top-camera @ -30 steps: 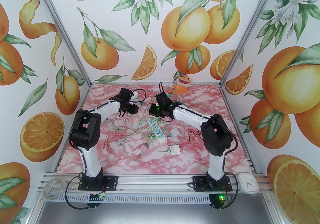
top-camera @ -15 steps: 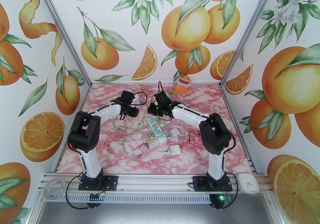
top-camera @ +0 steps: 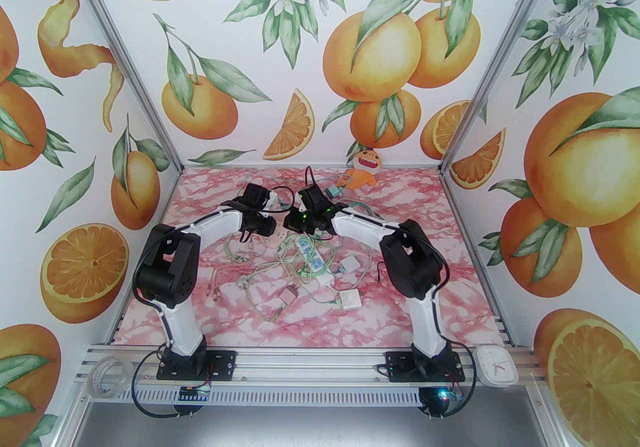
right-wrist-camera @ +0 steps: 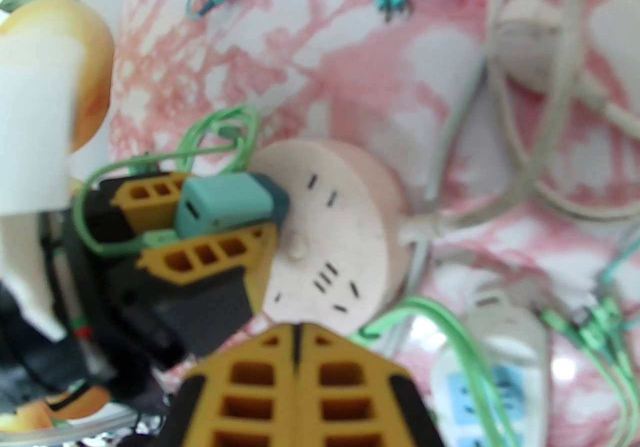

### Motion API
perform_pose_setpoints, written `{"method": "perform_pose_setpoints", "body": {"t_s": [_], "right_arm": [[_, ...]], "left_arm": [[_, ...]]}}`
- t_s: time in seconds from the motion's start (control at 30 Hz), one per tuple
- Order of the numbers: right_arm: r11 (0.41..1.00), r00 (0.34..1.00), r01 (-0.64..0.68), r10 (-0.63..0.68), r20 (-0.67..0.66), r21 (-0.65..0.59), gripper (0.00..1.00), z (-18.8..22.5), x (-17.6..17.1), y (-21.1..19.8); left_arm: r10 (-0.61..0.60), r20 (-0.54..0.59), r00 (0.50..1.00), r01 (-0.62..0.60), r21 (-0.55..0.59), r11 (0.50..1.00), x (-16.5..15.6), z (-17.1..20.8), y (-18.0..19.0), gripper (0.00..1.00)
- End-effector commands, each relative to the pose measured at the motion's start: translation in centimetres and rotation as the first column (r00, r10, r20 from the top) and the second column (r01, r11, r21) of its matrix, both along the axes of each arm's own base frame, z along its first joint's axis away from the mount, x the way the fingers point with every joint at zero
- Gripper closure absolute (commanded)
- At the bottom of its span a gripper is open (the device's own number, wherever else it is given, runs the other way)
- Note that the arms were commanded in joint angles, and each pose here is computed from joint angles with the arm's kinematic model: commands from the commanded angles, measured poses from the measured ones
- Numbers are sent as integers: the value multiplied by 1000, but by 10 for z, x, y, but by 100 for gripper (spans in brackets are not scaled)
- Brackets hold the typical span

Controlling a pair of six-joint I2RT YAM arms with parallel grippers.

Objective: Pull the plug off the socket

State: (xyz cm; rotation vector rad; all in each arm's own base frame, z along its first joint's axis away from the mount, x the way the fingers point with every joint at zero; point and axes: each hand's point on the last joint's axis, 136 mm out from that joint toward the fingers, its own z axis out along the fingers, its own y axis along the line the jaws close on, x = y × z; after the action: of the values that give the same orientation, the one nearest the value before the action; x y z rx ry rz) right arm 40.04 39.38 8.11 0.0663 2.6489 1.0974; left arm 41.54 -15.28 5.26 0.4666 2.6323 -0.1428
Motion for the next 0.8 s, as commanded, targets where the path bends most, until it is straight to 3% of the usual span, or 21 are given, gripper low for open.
{"method": "perform_pose_setpoints", "body": {"t_s": [0.0, 0.27, 0.6, 0.77], "right_arm": [[997, 999, -8, 11, -35, 80, 100, 1, 4, 22], [999, 993, 17, -12, -115, 51, 100, -32, 9, 29], [964, 984, -9, -39, -176, -266, 100, -90, -11, -19], [938, 992, -39, -5, -124, -345, 100, -92, -14, -27]], "left_arm": [[29, 15, 999, -29, -14, 999, -1, 10, -2, 84], [44, -7, 999, -44, -36, 998, -9, 7, -6, 84], [73, -1, 997, -73, -61, 995, -4, 18, -10, 84], [74, 26, 997, -73, -35, 997, -2, 22, -9, 84]]}}
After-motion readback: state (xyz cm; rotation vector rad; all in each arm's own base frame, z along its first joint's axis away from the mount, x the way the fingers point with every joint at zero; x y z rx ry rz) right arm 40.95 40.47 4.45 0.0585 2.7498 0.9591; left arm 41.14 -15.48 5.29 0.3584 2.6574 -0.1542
